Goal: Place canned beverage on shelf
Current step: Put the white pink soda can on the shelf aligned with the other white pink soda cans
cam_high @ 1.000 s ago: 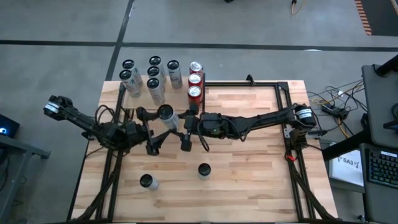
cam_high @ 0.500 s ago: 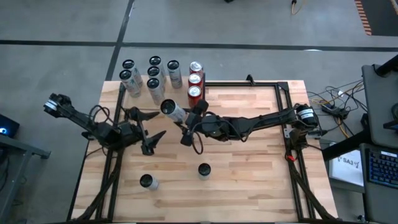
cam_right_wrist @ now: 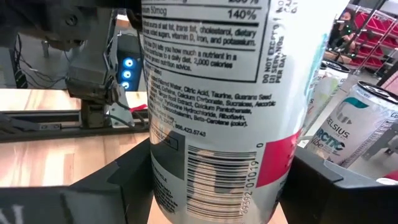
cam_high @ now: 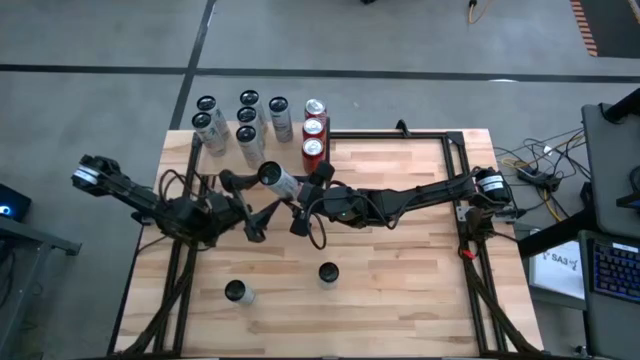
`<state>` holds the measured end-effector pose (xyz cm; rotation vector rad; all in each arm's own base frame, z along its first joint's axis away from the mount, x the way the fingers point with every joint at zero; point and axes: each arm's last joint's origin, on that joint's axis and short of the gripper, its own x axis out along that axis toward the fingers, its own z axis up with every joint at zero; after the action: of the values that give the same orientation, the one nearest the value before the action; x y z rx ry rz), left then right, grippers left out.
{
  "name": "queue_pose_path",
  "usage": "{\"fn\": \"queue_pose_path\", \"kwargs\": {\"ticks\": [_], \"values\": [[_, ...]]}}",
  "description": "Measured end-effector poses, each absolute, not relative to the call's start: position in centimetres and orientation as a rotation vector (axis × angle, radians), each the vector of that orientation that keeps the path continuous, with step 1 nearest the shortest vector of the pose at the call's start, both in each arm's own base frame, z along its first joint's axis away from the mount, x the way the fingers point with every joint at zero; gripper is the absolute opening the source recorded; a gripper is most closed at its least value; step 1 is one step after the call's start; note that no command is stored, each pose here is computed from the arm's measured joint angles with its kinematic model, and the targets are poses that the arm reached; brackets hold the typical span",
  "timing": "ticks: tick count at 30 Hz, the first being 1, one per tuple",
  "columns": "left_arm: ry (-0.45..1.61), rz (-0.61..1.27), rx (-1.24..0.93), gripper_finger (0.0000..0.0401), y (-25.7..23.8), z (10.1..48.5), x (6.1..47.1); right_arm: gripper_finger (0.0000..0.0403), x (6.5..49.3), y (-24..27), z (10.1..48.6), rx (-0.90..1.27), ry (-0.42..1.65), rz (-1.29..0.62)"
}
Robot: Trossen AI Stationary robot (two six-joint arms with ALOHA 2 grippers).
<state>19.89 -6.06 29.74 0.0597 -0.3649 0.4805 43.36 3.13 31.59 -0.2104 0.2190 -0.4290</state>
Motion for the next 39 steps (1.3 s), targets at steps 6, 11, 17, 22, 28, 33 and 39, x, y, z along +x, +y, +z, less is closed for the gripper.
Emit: {"fn": "queue_pose_path", "kwargs": {"ticks": [6, 11, 17, 22, 28, 33, 39], "values": [[-0.370, 0.494, 0.085, 0.0347, -6.1, 30.6, 21.4, 0.0246, 43.4, 3.1, 31.6, -0.210, 0.218, -0.434], [-0.363, 0.528, 0.105, 0.0337, -6.2, 31.0, 22.1, 0.0246, 43.4, 3.2, 31.6, -0.209, 0.216, -0.429], [-0.364, 0.542, 0.098, 0.0278, -6.2, 31.0, 22.2, 0.0246, 43.3, 3.3, 31.6, -0.214, 0.222, -0.424], [-0.364, 0.545, 0.094, 0.0233, -6.2, 31.0, 22.1, 0.0246, 43.3, 3.3, 31.5, -0.216, 0.225, -0.423], [-0.363, 0.547, 0.092, 0.0230, -6.2, 31.0, 22.1, 0.0246, 43.3, 3.3, 31.5, -0.216, 0.225, -0.422], [-0.330, 0.614, 0.075, 0.0230, -6.1, 30.9, 21.9, 0.0297, 43.4, 3.3, 31.4, -0.210, 0.227, -0.420], [-0.201, 0.878, 0.055, 0.0229, -5.6, 31.1, 20.7, 0.0355, 43.3, 3.2, 31.6, -0.197, 0.220, -0.431]]}}
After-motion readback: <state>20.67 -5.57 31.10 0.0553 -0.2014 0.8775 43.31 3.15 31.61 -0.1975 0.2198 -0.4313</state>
